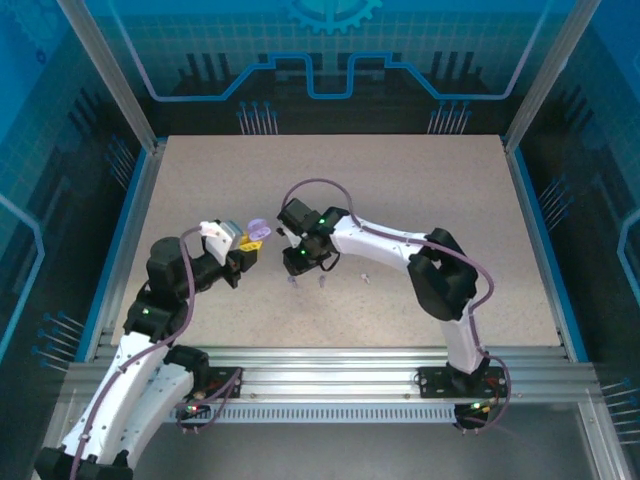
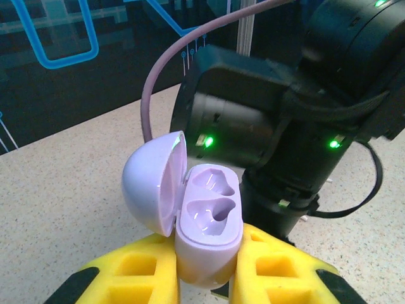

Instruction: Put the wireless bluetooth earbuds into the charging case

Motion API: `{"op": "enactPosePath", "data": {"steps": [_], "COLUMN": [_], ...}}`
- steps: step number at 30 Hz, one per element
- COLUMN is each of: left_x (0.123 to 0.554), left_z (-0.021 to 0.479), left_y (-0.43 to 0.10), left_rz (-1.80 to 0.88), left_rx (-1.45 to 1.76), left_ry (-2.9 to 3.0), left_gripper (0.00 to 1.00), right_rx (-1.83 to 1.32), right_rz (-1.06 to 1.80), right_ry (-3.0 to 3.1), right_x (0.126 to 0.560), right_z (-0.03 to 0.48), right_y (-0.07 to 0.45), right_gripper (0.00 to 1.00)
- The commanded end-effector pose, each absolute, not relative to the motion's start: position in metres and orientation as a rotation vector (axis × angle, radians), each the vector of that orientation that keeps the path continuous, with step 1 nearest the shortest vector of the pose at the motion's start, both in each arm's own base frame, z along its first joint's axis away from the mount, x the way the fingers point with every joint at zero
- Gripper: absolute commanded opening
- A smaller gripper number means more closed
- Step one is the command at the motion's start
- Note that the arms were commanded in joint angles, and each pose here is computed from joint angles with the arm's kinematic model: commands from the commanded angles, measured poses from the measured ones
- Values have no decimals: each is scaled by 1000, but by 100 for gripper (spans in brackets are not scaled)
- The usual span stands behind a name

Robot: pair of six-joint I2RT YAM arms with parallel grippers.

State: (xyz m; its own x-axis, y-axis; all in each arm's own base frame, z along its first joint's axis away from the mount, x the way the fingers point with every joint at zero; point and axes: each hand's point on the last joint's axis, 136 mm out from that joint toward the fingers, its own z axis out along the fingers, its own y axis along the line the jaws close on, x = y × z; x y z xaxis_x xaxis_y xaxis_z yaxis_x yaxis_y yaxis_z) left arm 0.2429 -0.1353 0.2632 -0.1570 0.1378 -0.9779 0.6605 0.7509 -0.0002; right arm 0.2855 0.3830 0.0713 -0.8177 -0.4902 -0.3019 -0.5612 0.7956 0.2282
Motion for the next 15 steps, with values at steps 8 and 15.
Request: {"op": "enactPosePath", "data": {"steps": [8,15], "left_x": [246,246], "left_z": [256,256], "left_y": [-133,-134], "left_rz": [-516,-526], "left_rx": [618,625], "left_ry": [1726,1725], "left_gripper": [20,20], "right_rx": [-872,-898], "right_rz": [400,403], "right_ry": [2816,2847], "right_x": [281,274], "right_z": [40,25], "right_y": [396,397], "right_gripper": [26,26]}}
